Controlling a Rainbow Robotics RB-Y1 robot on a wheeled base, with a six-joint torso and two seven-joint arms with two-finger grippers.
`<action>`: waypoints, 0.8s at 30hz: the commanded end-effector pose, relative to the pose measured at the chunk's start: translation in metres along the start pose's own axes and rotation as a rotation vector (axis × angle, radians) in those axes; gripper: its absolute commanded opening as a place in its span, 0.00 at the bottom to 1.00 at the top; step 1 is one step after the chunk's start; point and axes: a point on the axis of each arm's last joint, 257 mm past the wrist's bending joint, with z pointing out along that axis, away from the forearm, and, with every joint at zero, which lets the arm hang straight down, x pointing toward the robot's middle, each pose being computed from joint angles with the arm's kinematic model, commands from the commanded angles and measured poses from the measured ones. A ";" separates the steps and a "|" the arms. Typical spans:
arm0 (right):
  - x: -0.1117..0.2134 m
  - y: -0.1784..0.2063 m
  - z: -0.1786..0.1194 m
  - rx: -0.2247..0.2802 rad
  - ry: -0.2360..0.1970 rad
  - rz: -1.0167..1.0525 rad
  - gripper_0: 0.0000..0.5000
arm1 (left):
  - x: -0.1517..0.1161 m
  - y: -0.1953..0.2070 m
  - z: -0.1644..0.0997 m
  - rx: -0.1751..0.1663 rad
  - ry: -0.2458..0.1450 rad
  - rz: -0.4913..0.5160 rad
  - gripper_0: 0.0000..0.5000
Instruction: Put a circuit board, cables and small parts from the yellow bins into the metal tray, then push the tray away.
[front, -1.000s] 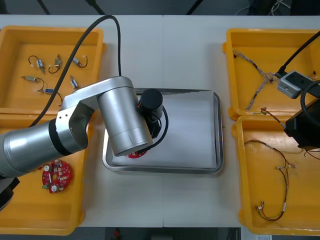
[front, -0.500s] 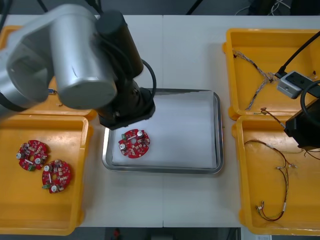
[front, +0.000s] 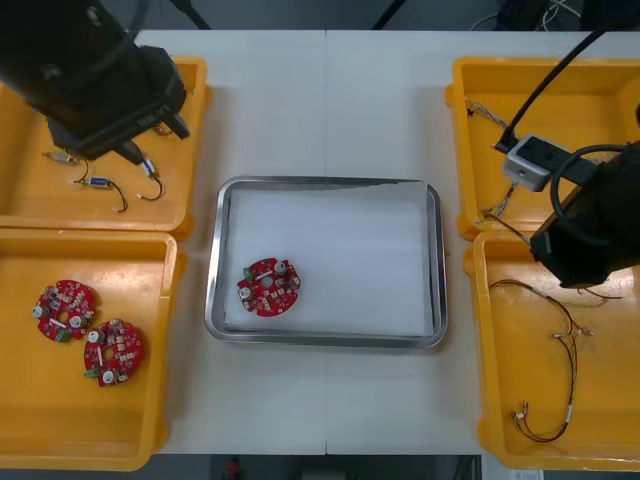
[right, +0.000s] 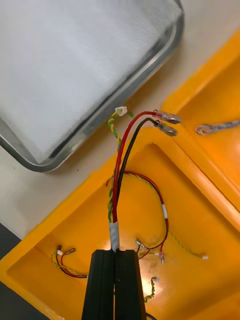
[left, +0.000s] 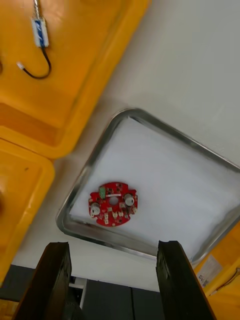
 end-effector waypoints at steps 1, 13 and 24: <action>-0.036 0.020 -0.003 0.016 -0.046 -0.187 0.00 | -0.053 0.019 -0.039 -0.007 -0.102 -0.040 1.00; -0.088 0.079 0.042 -0.054 -0.101 -0.635 0.00 | -0.150 0.081 -0.038 -0.041 -0.183 -0.357 1.00; -0.107 0.123 0.089 -0.138 -0.079 -0.856 0.00 | -0.206 0.117 -0.013 -0.034 -0.251 -0.561 1.00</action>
